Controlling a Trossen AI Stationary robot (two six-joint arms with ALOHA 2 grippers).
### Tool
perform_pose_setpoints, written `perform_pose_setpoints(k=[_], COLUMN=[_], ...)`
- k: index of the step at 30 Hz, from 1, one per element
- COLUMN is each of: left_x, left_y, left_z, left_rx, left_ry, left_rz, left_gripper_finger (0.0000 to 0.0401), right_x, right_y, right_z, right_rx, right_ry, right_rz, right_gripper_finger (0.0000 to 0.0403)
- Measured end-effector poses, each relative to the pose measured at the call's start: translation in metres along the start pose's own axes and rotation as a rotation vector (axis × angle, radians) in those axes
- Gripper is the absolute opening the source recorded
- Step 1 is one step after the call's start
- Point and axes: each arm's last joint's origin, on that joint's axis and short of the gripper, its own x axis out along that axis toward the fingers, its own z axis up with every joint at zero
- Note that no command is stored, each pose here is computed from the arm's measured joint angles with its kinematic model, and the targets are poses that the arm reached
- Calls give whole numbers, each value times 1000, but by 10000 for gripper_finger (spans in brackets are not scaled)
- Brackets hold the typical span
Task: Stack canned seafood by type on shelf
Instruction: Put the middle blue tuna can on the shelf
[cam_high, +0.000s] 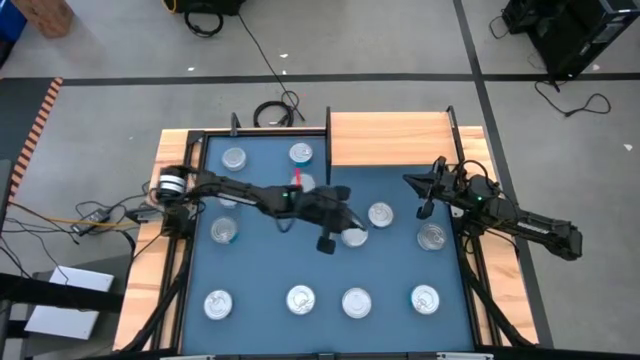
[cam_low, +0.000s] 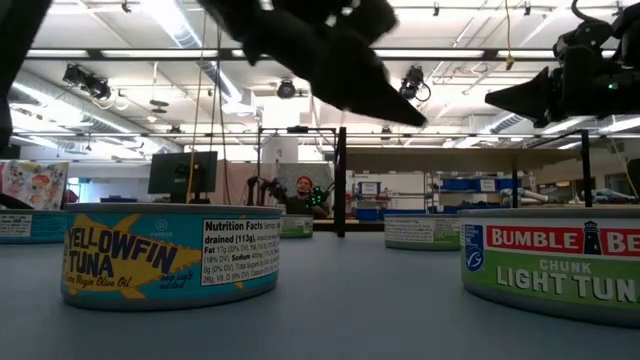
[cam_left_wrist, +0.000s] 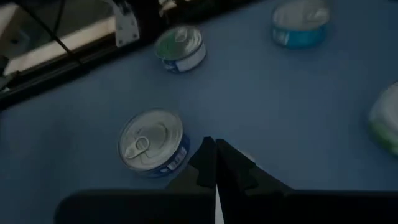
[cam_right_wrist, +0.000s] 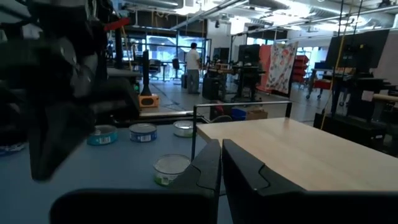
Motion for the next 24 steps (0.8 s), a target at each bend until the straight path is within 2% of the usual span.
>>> perform_pose_setpoints(k=[7,13,17,24], left_x=[43,70,79,85], left_y=[12,28,32,30], left_z=[13,1,-2,-11], left_rx=[97,121,137,235], left_ry=[68,148,150,201], left_rz=[-7,-24,-15,-11], left_gripper_finger=[58,100,105,106], right_x=[0,0,0,0], right_y=[0,0,0,0], right_z=[0,0,0,-1], right_rx=[0,0,0,0], right_ry=[4,4,4,6], right_rz=[1,1,1,1], right_gripper_finger=[28,28,28,28])
